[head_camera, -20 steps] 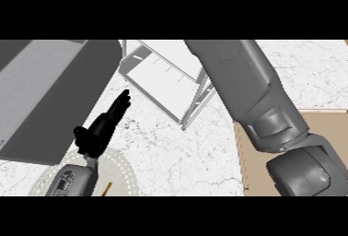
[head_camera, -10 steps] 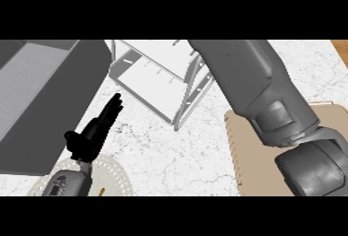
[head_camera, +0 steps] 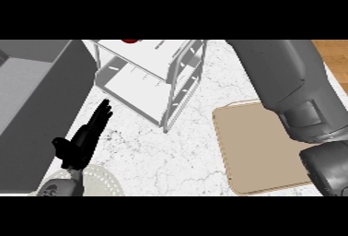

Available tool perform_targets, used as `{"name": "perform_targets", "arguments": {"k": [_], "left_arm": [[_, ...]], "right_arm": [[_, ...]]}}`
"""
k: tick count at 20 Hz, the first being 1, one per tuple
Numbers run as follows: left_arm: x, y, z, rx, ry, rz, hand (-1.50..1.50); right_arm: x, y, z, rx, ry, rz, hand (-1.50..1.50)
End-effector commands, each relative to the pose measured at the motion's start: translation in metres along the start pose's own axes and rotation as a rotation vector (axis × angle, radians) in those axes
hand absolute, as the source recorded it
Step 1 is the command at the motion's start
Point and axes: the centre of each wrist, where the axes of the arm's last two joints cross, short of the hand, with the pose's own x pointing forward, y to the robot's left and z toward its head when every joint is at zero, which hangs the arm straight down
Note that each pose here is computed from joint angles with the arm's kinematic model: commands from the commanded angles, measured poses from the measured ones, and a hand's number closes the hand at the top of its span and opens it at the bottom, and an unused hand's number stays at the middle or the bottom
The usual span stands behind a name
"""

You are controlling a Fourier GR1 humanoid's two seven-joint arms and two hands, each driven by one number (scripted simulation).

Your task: Pick the tomato from the tray and place it in the tiered basket

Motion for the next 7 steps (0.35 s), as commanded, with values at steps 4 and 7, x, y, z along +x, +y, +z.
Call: {"name": "perform_targets", "arguments": {"k": [4, 7], "left_arm": [[-0.009, 0.018, 0.012, 0.067, 0.038, -0.005, 0.0], [-0.018, 0.026, 0.024, 0.093, 0.051, 0.004, 0.0]], "right_arm": [[-0.004, -0.034, -0.015, -0.04, -0.005, -0.111, -1.5], [-0.014, -0.055, -0.032, -0.015, 0.027, -0.088, -1.5]]}}
